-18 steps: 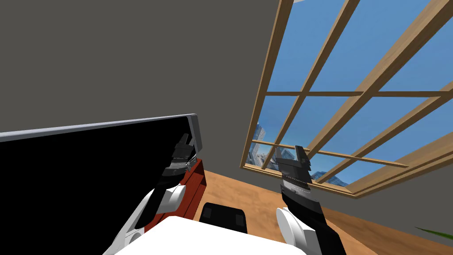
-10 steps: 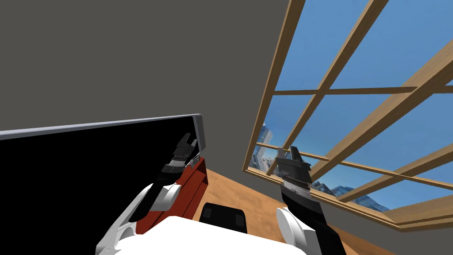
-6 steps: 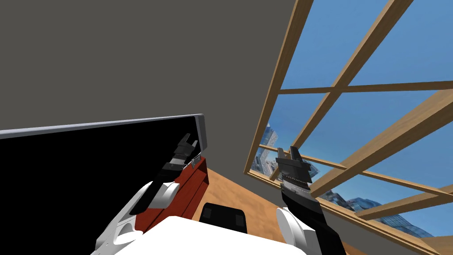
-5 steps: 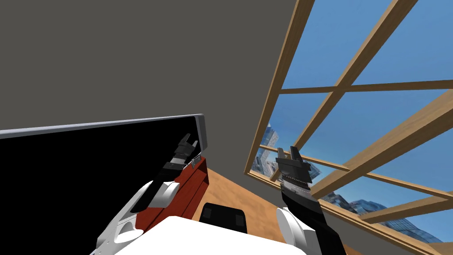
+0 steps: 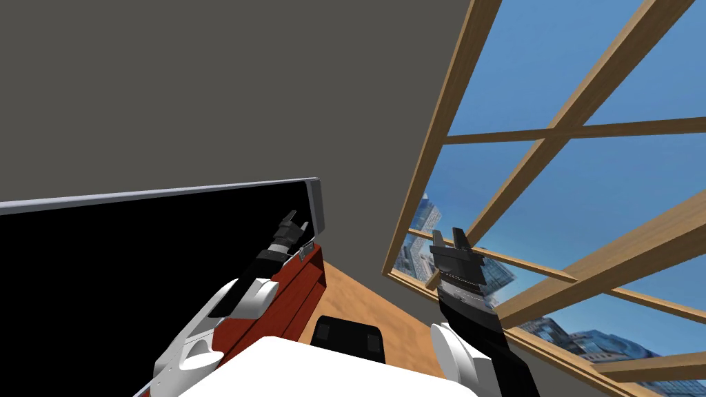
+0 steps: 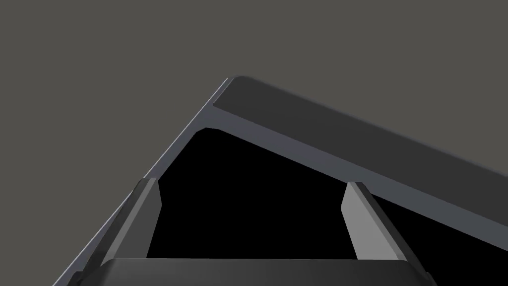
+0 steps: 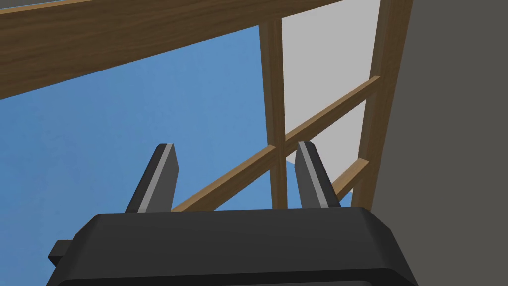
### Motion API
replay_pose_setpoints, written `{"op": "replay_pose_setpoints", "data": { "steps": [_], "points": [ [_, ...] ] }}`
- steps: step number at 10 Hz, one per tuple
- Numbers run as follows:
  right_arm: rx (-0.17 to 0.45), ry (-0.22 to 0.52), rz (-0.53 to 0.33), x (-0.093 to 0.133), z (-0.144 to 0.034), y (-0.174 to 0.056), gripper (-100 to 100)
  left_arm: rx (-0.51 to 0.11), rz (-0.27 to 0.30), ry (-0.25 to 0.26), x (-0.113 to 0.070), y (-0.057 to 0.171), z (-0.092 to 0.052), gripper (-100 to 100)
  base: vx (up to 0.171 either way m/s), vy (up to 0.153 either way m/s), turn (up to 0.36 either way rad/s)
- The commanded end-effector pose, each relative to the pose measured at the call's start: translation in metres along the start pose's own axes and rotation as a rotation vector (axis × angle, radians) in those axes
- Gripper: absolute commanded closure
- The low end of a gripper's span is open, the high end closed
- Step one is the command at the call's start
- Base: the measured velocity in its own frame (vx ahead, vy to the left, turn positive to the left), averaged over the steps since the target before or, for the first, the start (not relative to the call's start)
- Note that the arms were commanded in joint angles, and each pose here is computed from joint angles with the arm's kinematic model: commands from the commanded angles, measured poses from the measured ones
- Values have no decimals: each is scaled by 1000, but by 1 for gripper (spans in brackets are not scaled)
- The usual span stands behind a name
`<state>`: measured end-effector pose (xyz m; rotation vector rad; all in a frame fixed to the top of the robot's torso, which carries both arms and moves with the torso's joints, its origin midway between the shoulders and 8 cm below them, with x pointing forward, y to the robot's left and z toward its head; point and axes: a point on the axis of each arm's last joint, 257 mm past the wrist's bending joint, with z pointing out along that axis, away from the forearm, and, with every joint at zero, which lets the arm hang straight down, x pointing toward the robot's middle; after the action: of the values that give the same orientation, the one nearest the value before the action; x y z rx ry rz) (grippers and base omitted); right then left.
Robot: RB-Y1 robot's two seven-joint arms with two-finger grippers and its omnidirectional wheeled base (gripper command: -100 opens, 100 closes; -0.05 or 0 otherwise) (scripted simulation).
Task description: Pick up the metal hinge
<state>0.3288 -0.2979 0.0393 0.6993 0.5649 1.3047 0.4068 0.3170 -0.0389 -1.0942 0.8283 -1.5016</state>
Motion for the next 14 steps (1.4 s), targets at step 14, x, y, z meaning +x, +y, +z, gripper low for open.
{"op": "replay_pose_setpoints", "data": {
  "steps": [14],
  "points": [
    [0, 0, 0, 0, 0, 0, 0, -369, -380, -298, -87, 110, -23, -100, 43, -15, 44]
  ]
}}
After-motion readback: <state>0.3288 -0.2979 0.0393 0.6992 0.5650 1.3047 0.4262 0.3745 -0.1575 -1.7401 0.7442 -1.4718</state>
